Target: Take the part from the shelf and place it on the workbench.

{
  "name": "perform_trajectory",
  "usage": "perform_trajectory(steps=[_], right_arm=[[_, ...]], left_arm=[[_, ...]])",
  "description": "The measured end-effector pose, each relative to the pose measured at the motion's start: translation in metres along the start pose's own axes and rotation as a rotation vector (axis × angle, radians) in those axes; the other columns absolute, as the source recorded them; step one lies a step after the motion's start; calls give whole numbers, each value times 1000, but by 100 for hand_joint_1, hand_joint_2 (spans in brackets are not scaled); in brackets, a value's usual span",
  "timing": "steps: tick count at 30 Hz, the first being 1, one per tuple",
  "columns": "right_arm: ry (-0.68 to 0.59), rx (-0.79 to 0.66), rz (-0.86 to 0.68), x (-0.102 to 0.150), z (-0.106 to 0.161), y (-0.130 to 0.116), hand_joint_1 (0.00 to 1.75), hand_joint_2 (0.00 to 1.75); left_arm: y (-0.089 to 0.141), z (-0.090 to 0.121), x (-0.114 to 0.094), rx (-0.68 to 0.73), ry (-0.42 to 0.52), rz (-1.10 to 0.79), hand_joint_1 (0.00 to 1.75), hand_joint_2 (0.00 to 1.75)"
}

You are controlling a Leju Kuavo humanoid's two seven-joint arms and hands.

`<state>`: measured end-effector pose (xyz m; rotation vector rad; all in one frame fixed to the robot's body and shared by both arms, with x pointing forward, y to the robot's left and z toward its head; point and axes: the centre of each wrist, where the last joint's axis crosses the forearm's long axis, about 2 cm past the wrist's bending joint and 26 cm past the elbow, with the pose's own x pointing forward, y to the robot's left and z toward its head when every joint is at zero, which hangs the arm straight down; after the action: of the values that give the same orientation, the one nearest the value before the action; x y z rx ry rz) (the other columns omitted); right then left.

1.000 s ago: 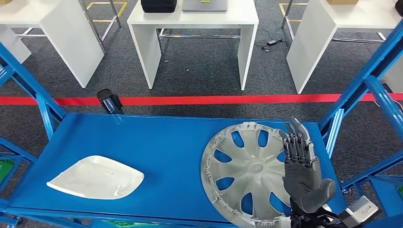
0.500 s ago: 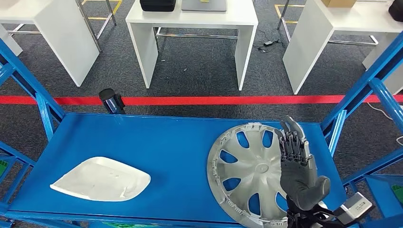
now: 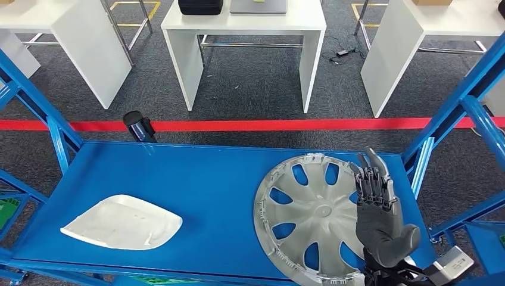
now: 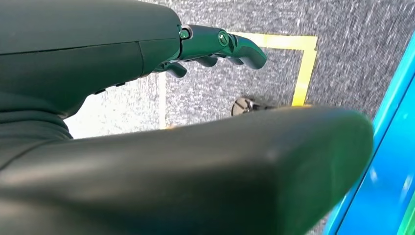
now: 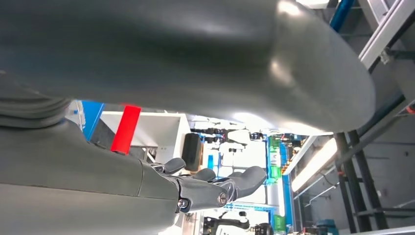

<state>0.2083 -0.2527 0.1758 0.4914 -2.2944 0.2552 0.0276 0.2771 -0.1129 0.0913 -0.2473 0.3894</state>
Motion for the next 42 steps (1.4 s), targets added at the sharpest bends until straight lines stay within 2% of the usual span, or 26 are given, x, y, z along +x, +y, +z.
perform_trajectory(steps=[42], right_arm=[[1, 0, -1, 0, 0, 0, 0, 0]], left_arm=[[1, 0, 0, 1, 0, 0, 0, 0]])
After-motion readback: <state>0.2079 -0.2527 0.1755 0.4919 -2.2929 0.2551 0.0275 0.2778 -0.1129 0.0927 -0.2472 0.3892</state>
